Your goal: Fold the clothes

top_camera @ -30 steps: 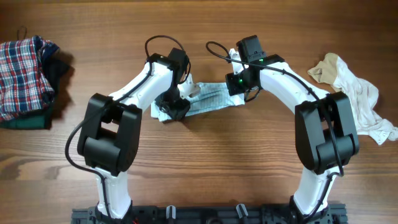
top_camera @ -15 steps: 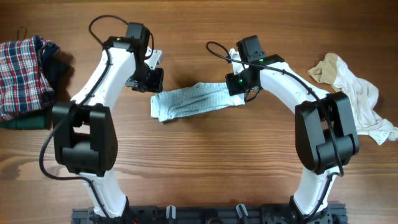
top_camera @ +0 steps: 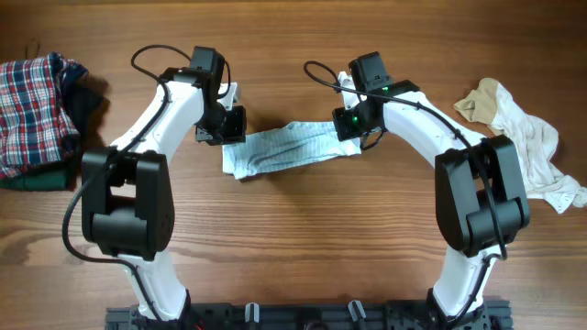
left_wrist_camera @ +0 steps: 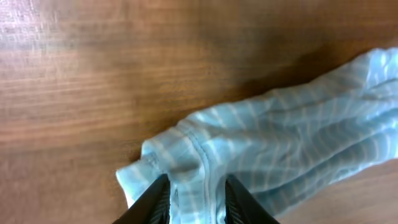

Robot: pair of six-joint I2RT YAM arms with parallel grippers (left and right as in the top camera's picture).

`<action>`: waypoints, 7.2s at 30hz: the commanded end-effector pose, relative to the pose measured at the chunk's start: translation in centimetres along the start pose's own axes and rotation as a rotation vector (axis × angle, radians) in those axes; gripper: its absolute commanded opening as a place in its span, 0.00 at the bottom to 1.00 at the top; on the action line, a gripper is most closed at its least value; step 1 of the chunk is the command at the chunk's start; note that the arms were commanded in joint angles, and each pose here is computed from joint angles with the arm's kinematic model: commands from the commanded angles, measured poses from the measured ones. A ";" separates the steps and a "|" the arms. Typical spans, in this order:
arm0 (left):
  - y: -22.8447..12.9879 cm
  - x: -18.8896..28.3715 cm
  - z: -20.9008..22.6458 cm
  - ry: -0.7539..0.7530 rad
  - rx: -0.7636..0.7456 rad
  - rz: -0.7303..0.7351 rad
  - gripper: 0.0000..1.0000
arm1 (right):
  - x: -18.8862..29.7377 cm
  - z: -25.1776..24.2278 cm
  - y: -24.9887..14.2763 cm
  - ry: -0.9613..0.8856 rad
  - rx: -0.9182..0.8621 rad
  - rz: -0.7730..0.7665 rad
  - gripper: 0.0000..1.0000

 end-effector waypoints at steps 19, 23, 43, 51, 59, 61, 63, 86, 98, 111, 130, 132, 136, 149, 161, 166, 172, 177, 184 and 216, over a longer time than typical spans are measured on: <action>0.1 -1.9 0.9 0.030 0.037 -0.092 0.04 | -0.3 -0.2 0.1 0.002 0.009 0.008 0.04; 1.1 -0.9 2.1 0.030 0.067 -0.125 0.04 | -0.3 -0.2 0.1 0.001 0.010 0.010 0.05; 4.2 5.4 1.5 0.012 0.050 -0.345 0.47 | -0.3 -0.2 0.1 0.001 0.011 0.011 0.05; 1.0 4.7 1.0 0.028 0.062 -0.171 0.36 | -0.3 -0.2 0.1 0.002 0.011 0.010 0.17; -0.5 0.2 0.5 0.032 0.041 -0.065 0.34 | -0.3 -0.2 0.1 0.002 0.008 0.011 0.26; -0.5 -0.5 0.6 0.034 0.042 -0.046 0.35 | -0.3 -0.2 0.1 0.002 0.008 0.011 0.27; -0.6 -1.2 0.7 0.038 0.046 -0.028 0.34 | -0.3 -0.2 0.1 0.002 0.008 0.011 0.27; 0.6 -2.5 1.9 0.045 0.067 -0.043 0.25 | -0.3 -0.2 -0.1 0.002 0.010 0.019 0.27; 2.2 -1.3 3.0 0.111 0.069 -0.152 0.31 | -0.3 -0.2 -0.2 0.002 0.009 0.026 0.28; 3.8 5.6 0.2 0.015 0.022 -0.296 0.67 | 6.0 1.5 2.8 0.056 0.043 -0.171 0.56; 2.9 4.2 0.5 0.001 0.027 -0.250 0.66 | -1.4 -1.8 -2.8 -0.146 -0.312 -0.008 0.69; 2.9 4.2 0.5 0.001 0.028 -0.250 0.66 | -2.5 -2.0 -3.4 -0.152 -0.308 0.029 0.65; 2.9 4.2 0.5 0.001 0.028 -0.249 0.65 | -2.5 -2.0 -4.0 -0.156 -0.311 0.060 0.43; 2.8 4.2 0.5 0.002 0.029 -0.246 0.61 | -0.3 -6.4 -4.7 -0.245 -0.335 0.110 0.04; 2.8 4.2 0.5 0.002 0.029 -0.246 0.60 | 2.3 -11.5 -5.1 -0.273 -0.405 0.111 0.04; 2.8 4.2 0.5 0.002 0.029 -0.246 0.58 | 4.6 -11.8 -4.1 -0.307 -0.369 0.091 0.04; 2.8 4.2 0.5 0.002 0.029 -0.246 0.59 | 4.6 -11.8 -4.1 -0.311 -0.427 0.081 0.34; 2.8 4.2 0.5 0.002 0.029 -0.246 0.61 | 4.1 -11.2 -4.8 -0.270 -0.541 0.098 0.46; 2.8 4.2 0.5 0.002 0.029 -0.246 0.62 | 2.5 -10.1 -6.2 -0.163 -0.605 0.119 0.39; 0.9 3.1 -12.2 -0.339 -0.228 -0.253 0.18 | 10.3 -9.7 -2.3 -0.216 -0.299 -0.067 0.04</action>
Point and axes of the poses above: each gripper's point midway between its finger pads, its own x axis back along the fingers, its own z axis along the line the jaws close on, y = z × x, the point moved 7 cm from there along x, back along the fingers, and after that the axes turned 3 degrees about x, right-handed, at the moved point
